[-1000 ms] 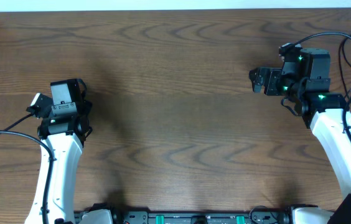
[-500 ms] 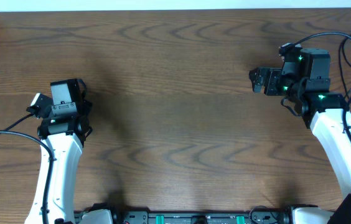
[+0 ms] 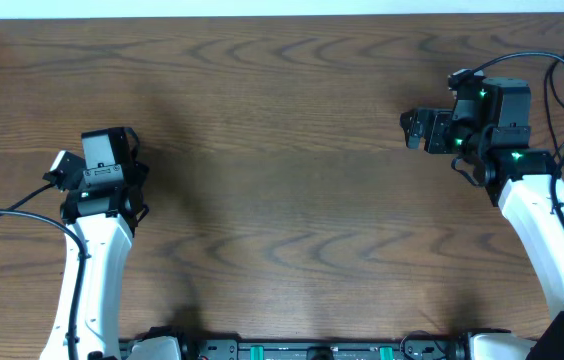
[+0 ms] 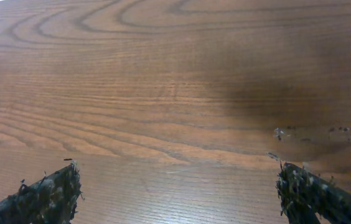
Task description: Untangle cables
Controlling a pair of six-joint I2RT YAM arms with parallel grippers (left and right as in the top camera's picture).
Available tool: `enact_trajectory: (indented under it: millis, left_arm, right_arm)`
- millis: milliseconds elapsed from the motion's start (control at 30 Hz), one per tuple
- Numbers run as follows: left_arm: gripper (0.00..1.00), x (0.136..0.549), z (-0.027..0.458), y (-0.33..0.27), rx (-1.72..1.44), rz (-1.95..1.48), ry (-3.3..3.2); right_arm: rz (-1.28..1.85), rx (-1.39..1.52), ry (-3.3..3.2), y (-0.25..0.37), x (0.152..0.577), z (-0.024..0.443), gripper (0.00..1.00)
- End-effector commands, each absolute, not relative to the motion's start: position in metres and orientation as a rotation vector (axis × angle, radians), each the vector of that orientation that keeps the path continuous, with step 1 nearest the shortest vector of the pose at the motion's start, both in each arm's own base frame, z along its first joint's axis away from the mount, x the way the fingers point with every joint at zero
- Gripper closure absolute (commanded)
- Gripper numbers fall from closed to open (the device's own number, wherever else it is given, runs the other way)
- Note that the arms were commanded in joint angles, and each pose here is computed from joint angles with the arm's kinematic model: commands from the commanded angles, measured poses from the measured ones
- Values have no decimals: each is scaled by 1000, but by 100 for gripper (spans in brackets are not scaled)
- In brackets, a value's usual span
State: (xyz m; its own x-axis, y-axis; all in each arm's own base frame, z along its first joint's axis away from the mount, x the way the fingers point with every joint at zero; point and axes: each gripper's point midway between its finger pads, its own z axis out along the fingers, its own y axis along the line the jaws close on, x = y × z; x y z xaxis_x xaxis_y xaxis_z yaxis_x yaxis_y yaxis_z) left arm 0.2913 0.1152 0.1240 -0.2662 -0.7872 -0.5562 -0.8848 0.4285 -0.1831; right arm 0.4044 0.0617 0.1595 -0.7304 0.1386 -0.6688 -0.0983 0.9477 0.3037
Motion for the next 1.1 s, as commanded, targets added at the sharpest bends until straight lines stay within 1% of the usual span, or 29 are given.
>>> enact_trajectory:
  millis: [0, 67, 167, 300, 400, 633, 800, 1067]
  left_arm:
    - [13, 287, 124, 108, -1394, 152, 2089]
    - [13, 290, 123, 104, -1361, 119, 2056]
    - [13, 302, 127, 97, -1202, 66, 1993]
    - [13, 319, 157, 69, -825, -30, 1789]
    - [13, 314, 170, 52, -705, -73, 1709]
    - [13, 300, 175, 41, -664, -129, 1664]
    - [13, 289, 159, 42, -662, -132, 1663]
    - [13, 275, 151, 42, -619, -128, 1604]
  right_arm:
    - [424, 38, 2363, 64, 404, 157, 1]
    - [424, 38, 2363, 64, 404, 157, 1]
    - [424, 38, 2363, 64, 404, 157, 1]
    - [424, 38, 2363, 64, 404, 157, 1]
    - [424, 38, 2363, 64, 404, 157, 1]
    - [424, 38, 2363, 64, 404, 157, 1]
    - [424, 38, 2363, 64, 404, 157, 1]
    - [424, 38, 2363, 64, 403, 157, 1]
